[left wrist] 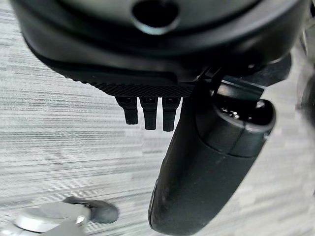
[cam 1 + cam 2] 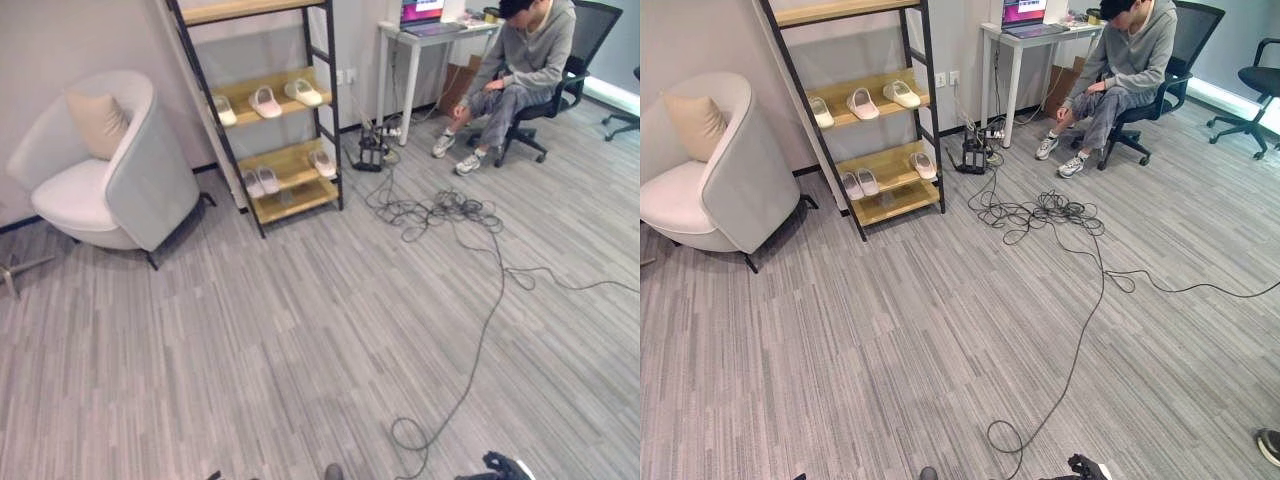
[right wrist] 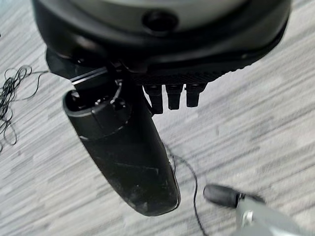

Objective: Arrange the slippers neatly on the shoe rack.

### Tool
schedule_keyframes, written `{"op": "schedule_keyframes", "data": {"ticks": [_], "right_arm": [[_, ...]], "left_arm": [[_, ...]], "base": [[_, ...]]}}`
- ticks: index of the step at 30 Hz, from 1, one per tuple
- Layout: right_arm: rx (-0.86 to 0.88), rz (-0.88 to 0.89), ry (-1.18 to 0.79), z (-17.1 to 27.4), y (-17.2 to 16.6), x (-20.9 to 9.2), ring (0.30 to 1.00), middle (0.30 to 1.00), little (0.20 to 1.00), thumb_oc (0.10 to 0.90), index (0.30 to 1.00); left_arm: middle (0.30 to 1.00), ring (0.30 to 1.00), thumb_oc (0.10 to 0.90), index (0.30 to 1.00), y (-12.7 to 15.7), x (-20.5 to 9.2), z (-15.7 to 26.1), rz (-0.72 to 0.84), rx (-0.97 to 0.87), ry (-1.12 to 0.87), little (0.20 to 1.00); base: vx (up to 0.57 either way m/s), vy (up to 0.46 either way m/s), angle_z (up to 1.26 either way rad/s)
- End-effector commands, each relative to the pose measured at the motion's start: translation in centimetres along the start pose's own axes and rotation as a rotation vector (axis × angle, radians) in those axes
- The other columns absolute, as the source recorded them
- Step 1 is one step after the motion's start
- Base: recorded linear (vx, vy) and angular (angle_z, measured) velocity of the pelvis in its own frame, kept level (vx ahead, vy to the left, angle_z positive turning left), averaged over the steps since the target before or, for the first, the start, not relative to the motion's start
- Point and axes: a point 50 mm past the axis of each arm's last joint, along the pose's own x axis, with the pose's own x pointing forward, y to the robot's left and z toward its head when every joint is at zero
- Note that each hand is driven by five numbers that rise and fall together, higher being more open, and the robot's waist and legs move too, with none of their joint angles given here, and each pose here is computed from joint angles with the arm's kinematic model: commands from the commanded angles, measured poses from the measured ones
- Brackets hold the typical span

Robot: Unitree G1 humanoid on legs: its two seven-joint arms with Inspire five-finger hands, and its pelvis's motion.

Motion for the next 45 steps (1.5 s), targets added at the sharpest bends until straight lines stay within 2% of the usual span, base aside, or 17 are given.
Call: {"op": "schedule_keyframes", "data": {"ticks": [1, 5, 11, 15, 19, 26, 29, 33, 35, 36, 40, 45], "right_arm": [[-0.11, -0.056, -0.102, 2.8, -2.2, 0.5, 0.9, 0.9, 0.9, 0.8, 0.9], [-0.148, -0.038, -0.115, 2.8, -1.9, 0.4, 0.9, 0.9, 0.9, 0.8, 0.9], [-0.223, -0.016, -0.271, 6.0, -1.9, 0.0, 0.9, 0.9, 0.9, 0.8, 0.9], [-0.304, -0.011, -0.273, 5.9, -2.0, -0.1, 0.9, 0.9, 0.9, 0.8, 0.9], [-0.358, 0.005, -0.284, 6.5, -1.3, 0.0, 0.9, 0.9, 0.9, 0.8, 0.9], [-0.44, 0.06, -0.307, 7.2, 0.6, 0.1, 0.9, 0.9, 0.9, 0.8, 0.9], [-0.41, 0.104, -0.223, 4.9, 1.6, 0.1, 0.9, 0.9, 0.9, 0.8, 0.9], [-0.481, 0.122, -0.27, 6.3, 2.3, 0.1, 0.9, 0.9, 0.9, 0.8, 0.9], [-0.487, 0.121, -0.281, 6.5, 2.3, 0.1, 0.9, 0.9, 0.9, 0.8, 0.9], [-0.491, 0.132, -0.304, 6.9, 2.4, -0.1, 0.9, 0.9, 0.9, 0.8, 0.9], [-0.481, 0.137, -0.317, 6.7, 2.5, -0.3, 0.9, 0.9, 0.9, 0.8, 0.9], [-0.503, 0.159, -0.243, 4.8, 2.8, -0.3, 0.9, 0.9, 0.9, 0.8, 0.9]], "left_arm": [[0.9, 0.9, 0.8, 0.9, -0.2, 0.7, 3.5, -0.001, 0.076, -0.1, 0.9], [0.9, 0.9, 0.8, 0.9, -0.9, 0.7, 3.9, -0.026, 0.065, -0.118, 0.9], [0.9, 0.9, 0.8, 0.9, -1.7, 0.7, 5.5, -0.06, 0.1, -0.182, 0.9], [0.9, 0.9, 0.8, 0.9, -2.3, 0.5, 5.5, -0.091, 0.138, -0.195, 0.9], [0.9, 0.9, 0.8, 0.9, -1.7, 0.2, 0.9, -0.08, 0.179, -0.031, 0.9], [0.9, 0.9, 0.8, 0.9, 0.0, -0.1, -1.1, -0.024, 0.171, 0.054, 0.9], [0.9, 0.9, 0.8, 0.9, -0.6, 0.5, 1.8, -0.053, 0.279, -0.035, 0.9], [0.9, 0.9, 0.8, 0.9, -3.3, 0.6, 7.6, -0.123, 0.346, -0.255, 0.9], [0.9, 0.9, 0.8, 0.9, -3.9, 0.5, 8.5, -0.136, 0.349, -0.291, 0.9], [0.9, 0.9, 0.8, 0.9, -5.2, 0.1, 10.2, -0.173, 0.353, -0.364, 0.9], [0.9, 0.9, 0.8, 0.9, -6.9, -0.3, 11.2, -0.219, 0.368, -0.41, 0.9], [0.9, 0.9, 0.8, 0.9, -7.2, 0.1, 9.1, -0.227, 0.256, -0.31, 0.9]], "base": [[0.03, -0.058, -0.01], [0.05, -0.116, 0.06], [0.06, -0.16, 0.01], [0.18, -0.21, 0.22], [0.51, 0.073, -0.21], [0.49, 0.087, -0.54], [0.69, 0.241, -0.24], [0.43, 0.21, 0.05], [0.38, 0.122, 0.33], [0.64, 0.093, 0.17], [0.56, -0.104, 0.4], [0.53, -0.179, 0.71]]}}
